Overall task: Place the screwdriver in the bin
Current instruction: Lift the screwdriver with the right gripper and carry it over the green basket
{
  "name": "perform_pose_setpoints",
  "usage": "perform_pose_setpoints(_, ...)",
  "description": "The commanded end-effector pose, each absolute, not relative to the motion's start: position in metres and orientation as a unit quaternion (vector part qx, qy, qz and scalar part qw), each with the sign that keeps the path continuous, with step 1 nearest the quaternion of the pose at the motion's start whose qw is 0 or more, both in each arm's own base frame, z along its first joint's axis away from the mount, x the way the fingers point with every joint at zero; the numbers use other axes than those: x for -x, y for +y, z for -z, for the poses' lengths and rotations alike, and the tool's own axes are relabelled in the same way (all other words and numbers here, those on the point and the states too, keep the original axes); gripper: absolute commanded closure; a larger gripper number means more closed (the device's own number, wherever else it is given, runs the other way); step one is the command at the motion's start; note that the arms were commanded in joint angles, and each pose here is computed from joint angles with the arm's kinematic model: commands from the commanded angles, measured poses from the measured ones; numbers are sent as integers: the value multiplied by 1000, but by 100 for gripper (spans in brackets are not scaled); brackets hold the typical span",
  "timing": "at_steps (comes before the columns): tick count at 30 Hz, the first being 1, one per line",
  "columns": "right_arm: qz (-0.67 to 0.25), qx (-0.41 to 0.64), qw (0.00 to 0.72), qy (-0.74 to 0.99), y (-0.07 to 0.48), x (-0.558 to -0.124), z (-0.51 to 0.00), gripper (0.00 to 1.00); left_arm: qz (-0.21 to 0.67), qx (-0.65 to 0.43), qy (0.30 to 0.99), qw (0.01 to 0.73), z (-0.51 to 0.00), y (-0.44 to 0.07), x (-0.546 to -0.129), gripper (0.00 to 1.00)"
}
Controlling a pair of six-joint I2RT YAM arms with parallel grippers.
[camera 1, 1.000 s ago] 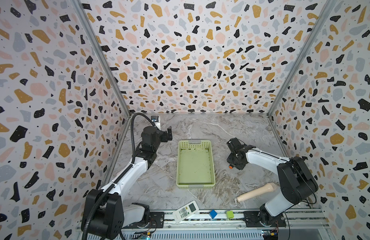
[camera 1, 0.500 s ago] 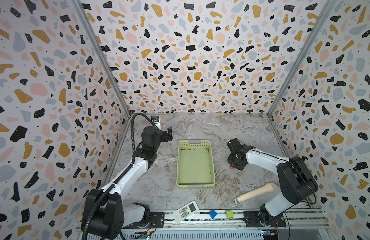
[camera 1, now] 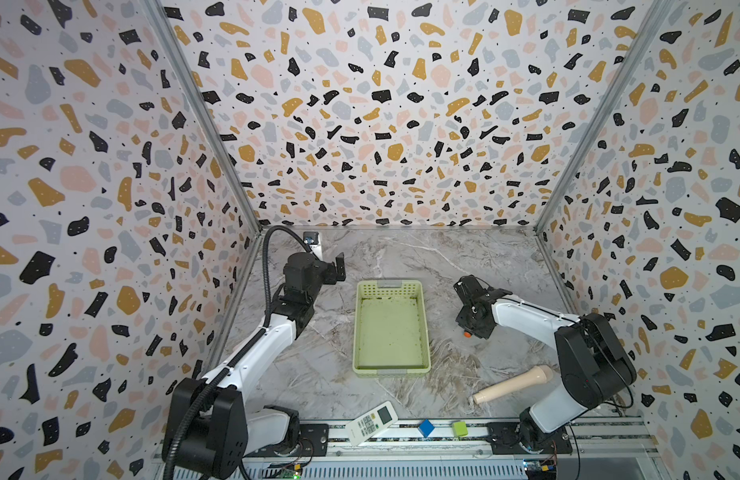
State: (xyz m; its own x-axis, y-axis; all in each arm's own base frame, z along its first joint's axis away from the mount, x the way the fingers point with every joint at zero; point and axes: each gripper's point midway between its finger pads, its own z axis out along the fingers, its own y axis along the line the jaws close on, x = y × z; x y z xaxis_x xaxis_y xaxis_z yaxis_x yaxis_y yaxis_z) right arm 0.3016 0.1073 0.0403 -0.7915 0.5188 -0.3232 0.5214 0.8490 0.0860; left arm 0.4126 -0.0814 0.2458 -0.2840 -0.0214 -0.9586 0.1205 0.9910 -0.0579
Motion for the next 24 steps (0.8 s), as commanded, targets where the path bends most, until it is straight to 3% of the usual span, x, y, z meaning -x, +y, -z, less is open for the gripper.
perform_pose_setpoints(1,31,-259,193,946,101,-307,-62,68,54,-35,793,605,-251,-82,-412,0)
perform_pose_setpoints(13,44,-176,259,949,126,-322,-134,68,52,-35,802,594,-244,-81,-411,1)
perform_pose_setpoints(24,-30,-68,304,950,206,-320,-203,68,52,-35,804,591,-241,-81,-412,1)
